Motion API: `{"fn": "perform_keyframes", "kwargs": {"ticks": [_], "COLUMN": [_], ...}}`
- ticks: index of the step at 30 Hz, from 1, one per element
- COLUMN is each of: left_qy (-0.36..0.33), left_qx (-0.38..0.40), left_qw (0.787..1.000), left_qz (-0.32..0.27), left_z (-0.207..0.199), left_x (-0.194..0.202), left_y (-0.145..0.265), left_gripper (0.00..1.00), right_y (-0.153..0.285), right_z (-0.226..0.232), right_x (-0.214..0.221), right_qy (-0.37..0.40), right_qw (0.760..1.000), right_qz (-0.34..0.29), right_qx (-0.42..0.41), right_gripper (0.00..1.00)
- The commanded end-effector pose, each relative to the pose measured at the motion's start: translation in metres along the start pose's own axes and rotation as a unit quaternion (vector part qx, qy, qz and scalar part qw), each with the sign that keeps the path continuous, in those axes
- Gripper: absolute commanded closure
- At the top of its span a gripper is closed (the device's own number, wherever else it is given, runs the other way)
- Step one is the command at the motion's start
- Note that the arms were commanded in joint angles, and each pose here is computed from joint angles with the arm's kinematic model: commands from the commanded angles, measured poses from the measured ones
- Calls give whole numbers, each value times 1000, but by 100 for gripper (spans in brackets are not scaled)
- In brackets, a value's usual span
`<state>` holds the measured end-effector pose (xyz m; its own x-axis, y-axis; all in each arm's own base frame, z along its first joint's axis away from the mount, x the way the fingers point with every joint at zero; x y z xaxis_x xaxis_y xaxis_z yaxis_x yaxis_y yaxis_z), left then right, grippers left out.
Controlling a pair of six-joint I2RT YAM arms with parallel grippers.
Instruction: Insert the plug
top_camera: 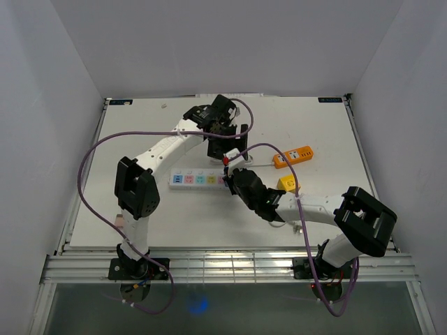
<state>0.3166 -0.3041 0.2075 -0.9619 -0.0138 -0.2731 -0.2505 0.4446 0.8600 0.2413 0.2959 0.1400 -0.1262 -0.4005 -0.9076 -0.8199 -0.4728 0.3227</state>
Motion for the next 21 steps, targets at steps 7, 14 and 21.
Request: {"fn": "perform_keyframes", "kwargs": {"ticks": [7,14,21], "left_qy": [76,93,107], "left_qx": [87,128,181], "left_qw": [972,962,942], "left_qz": [-204,-222,-262], "left_z": [47,86,104], "left_x": [-41,3,24], "left_y": [114,95,59], "left_gripper": [2,2,2], "right_y": [-2,-4,-7], "right_z": [-7,-11,-22], "right_x": [16,16,24], "right_qy": [-6,-25,-67], "right_qw": [999,999,996], "right_qz": [36,36,44], "right_qx": [1,-8,-27], "right_gripper": [92,92,92]}}
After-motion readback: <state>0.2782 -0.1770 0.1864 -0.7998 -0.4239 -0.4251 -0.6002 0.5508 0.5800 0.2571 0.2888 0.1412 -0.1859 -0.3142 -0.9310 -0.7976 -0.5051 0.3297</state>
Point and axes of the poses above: each gripper's point midway between its finger pads, its own y axis back along the fingers, its own z axis along the line the jaws close on, x = y × z, the point moved 5 cm from there along y, back along the fingers, and after that the axes turned 9 degrees about y, right-handed, at the moved point
